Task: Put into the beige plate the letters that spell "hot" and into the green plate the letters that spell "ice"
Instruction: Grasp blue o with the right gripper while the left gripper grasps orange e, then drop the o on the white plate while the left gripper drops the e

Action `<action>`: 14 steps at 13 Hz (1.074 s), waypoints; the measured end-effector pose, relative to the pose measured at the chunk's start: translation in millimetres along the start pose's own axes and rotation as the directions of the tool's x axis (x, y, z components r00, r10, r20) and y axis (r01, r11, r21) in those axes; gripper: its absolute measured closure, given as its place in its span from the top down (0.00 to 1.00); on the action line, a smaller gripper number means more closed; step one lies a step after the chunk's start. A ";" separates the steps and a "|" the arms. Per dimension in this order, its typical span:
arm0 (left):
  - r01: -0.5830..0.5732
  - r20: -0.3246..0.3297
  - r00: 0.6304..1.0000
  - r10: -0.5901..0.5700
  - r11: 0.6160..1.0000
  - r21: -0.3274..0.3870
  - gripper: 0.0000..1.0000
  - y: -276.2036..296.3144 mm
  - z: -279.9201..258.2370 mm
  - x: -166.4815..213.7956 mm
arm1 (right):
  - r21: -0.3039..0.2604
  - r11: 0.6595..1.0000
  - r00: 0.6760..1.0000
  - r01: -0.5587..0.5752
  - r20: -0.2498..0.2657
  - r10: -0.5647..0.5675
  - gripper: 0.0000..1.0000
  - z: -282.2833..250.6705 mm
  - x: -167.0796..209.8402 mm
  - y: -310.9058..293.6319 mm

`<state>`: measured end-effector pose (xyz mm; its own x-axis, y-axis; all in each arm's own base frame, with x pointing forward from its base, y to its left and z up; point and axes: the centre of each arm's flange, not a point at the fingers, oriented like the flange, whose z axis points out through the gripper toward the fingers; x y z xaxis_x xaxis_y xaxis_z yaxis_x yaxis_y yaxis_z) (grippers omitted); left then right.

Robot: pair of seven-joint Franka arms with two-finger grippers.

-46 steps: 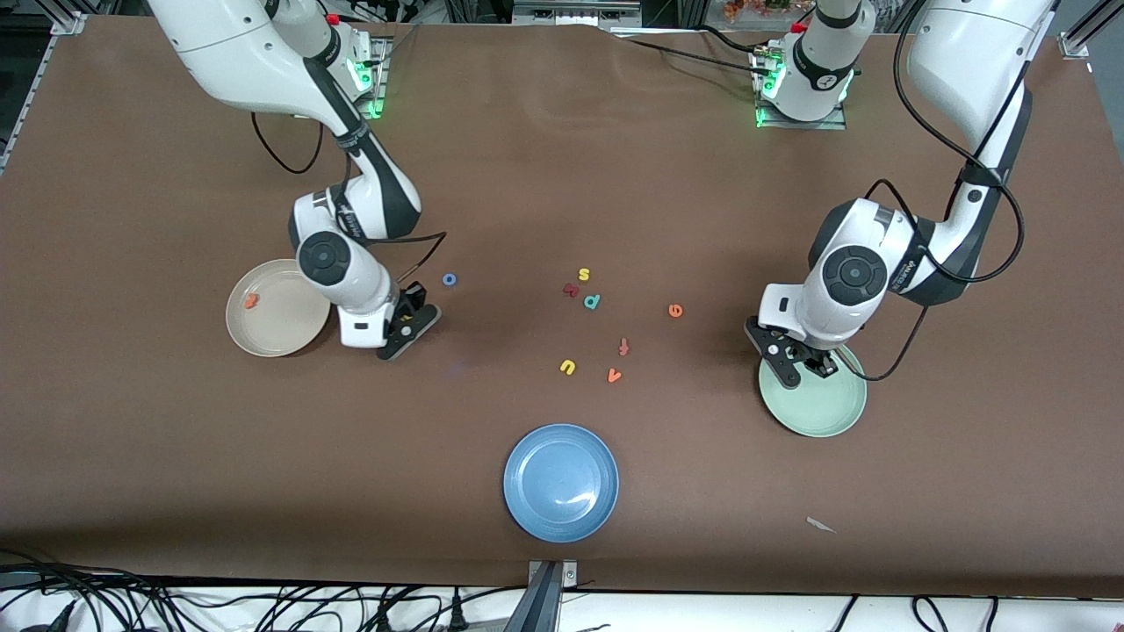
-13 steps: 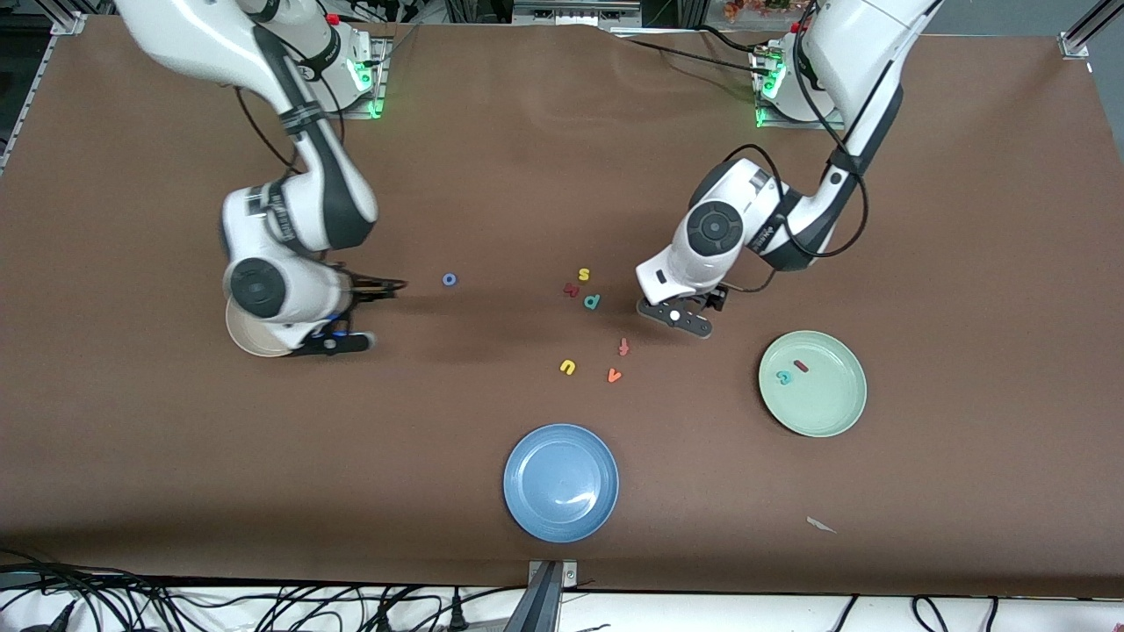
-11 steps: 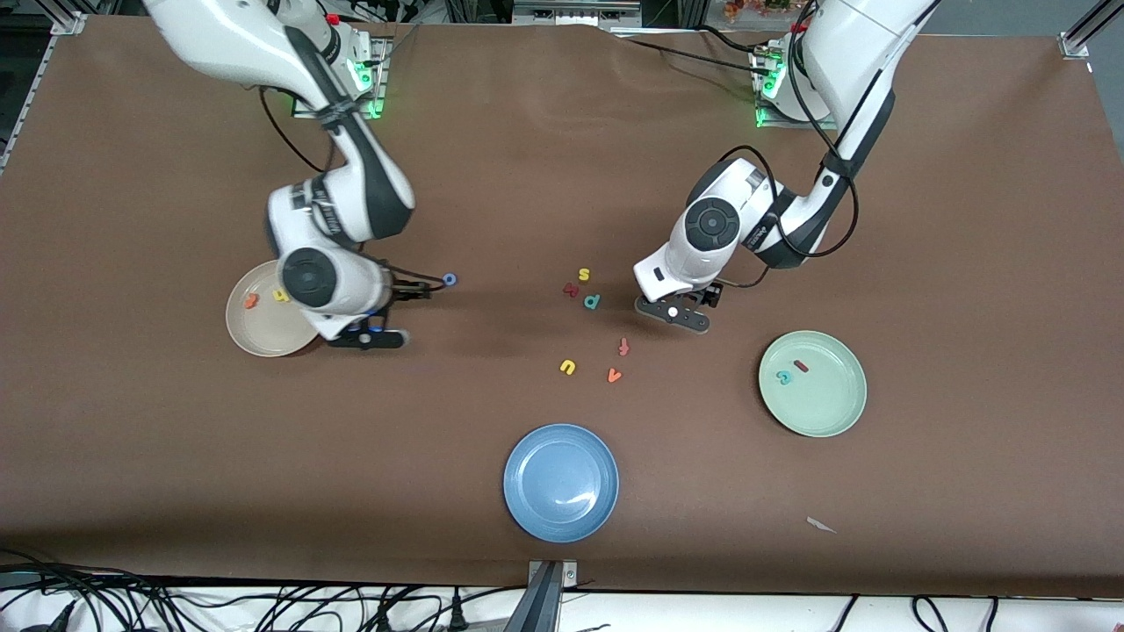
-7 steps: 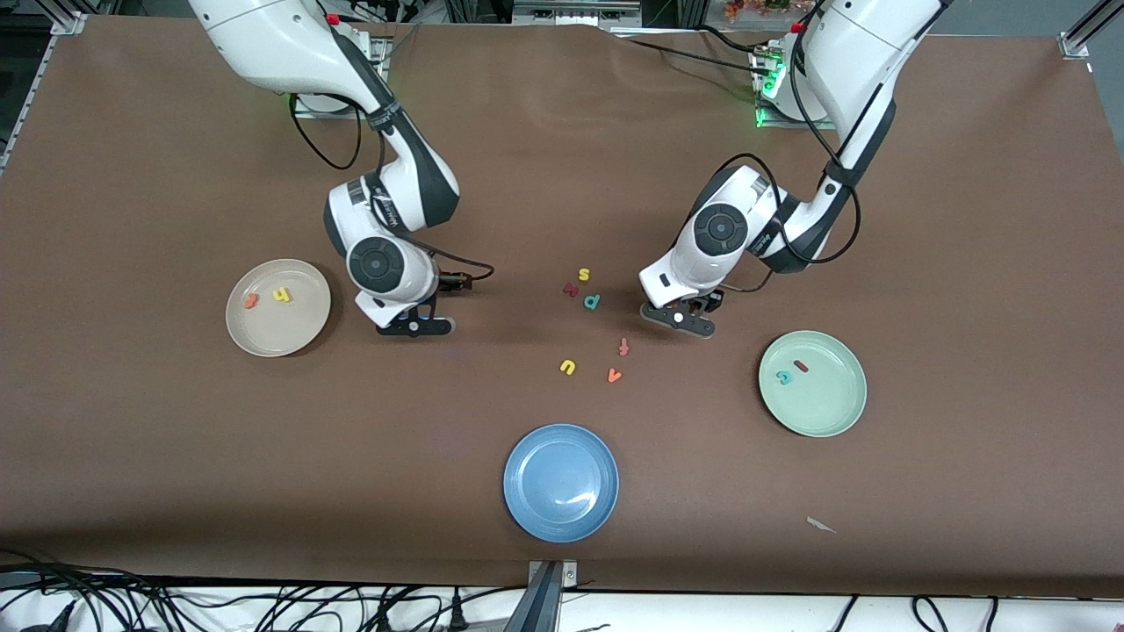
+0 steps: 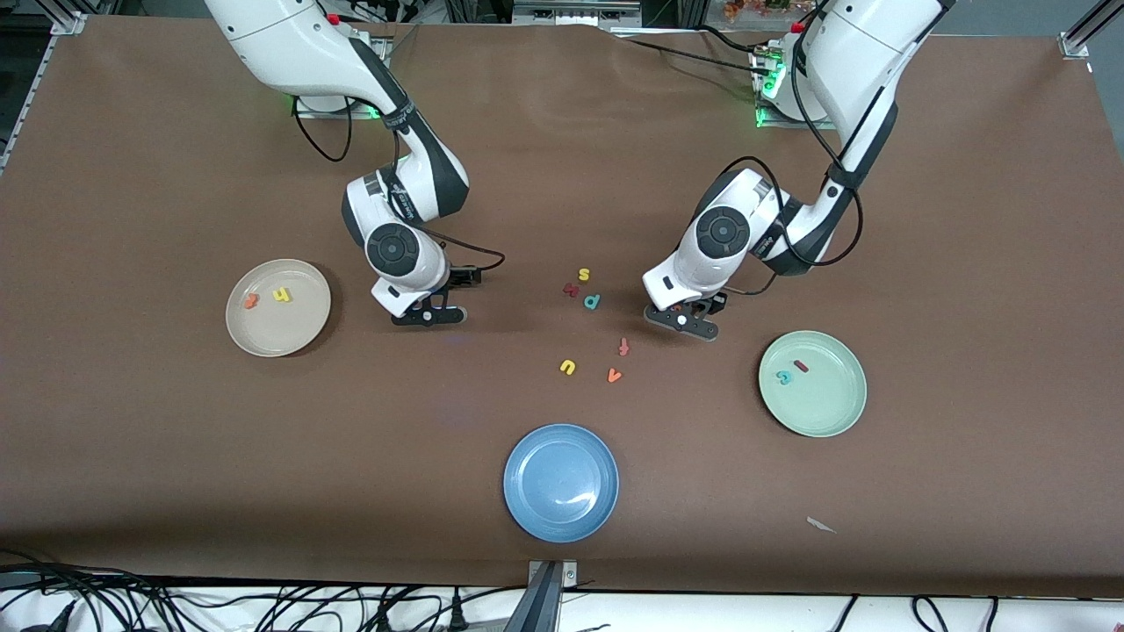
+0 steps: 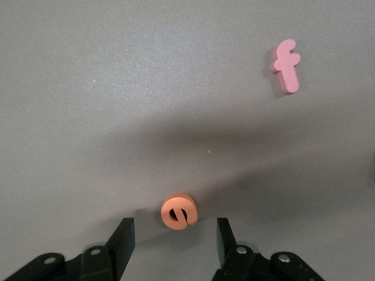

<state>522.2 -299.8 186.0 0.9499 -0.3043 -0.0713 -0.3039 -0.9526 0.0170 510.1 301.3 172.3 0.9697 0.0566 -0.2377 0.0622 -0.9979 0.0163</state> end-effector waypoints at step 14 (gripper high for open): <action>-0.025 -0.043 0.999 0.026 0.999 0.024 0.28 -11.1 -0.9 10.6 | 0.012 1.000 1.000 0.017 -0.025 -0.016 0.48 3.1 -7.9 -2.6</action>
<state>535.8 -292.5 186.0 0.9439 -0.3289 -0.0281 -0.3292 -0.9443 -0.0051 501.6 303.4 171.2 0.9742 0.0737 -0.2133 0.0757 -0.9971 0.0010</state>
